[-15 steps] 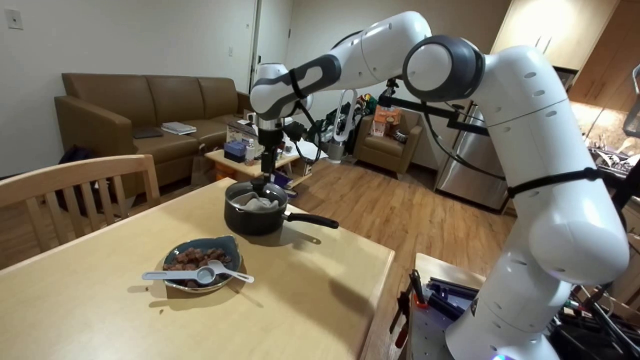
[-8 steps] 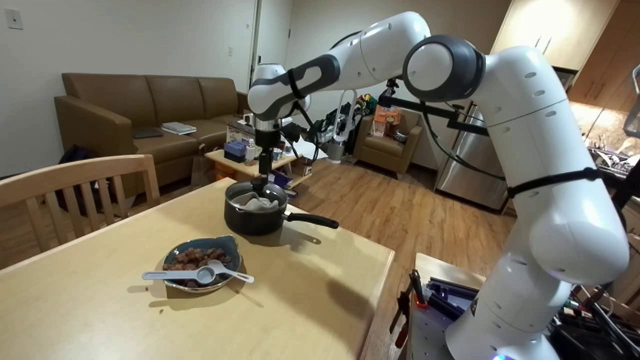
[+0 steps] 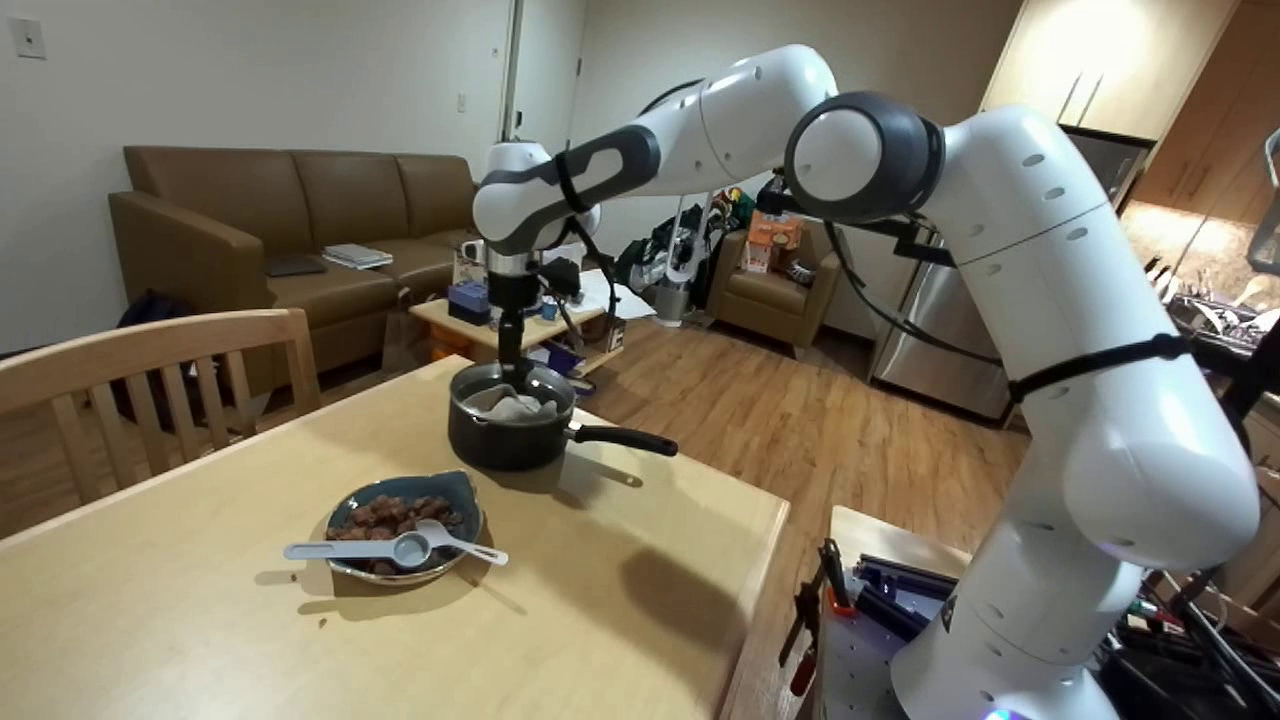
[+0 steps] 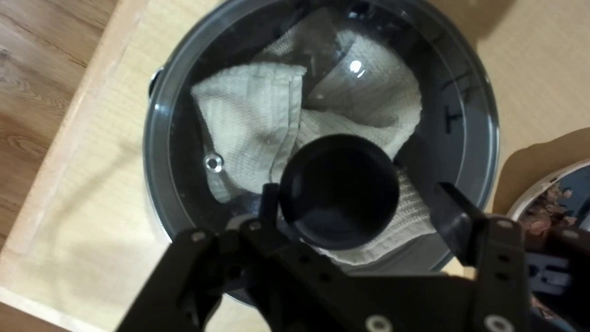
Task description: Remove the glass lid from the black pot on the right, place the grey measuring spoon inside the black pot
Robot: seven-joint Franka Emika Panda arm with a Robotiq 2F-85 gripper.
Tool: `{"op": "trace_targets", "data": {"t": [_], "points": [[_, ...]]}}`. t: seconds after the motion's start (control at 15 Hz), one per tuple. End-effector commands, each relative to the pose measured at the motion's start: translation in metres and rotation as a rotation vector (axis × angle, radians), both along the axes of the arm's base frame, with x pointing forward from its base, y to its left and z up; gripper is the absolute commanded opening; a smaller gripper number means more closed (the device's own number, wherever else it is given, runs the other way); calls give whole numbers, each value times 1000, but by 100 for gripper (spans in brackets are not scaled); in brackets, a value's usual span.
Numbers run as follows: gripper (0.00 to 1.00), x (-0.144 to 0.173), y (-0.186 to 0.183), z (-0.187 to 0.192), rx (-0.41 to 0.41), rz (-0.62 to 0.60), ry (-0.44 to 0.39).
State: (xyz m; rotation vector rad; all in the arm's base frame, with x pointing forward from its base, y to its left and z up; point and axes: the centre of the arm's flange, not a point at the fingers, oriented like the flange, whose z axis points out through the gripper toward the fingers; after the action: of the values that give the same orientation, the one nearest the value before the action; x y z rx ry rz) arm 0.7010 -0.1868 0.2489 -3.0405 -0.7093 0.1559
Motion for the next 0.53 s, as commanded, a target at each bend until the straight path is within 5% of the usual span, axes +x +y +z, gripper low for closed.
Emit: {"op": "trace_targets", "data": {"t": [0.0,0.2,0.47], "points": [[53,10,-6,4,-17,3,-3],[34,11,-8,6,-22,-3,-4],[34,12,-3,11,-24,4,8]]}}
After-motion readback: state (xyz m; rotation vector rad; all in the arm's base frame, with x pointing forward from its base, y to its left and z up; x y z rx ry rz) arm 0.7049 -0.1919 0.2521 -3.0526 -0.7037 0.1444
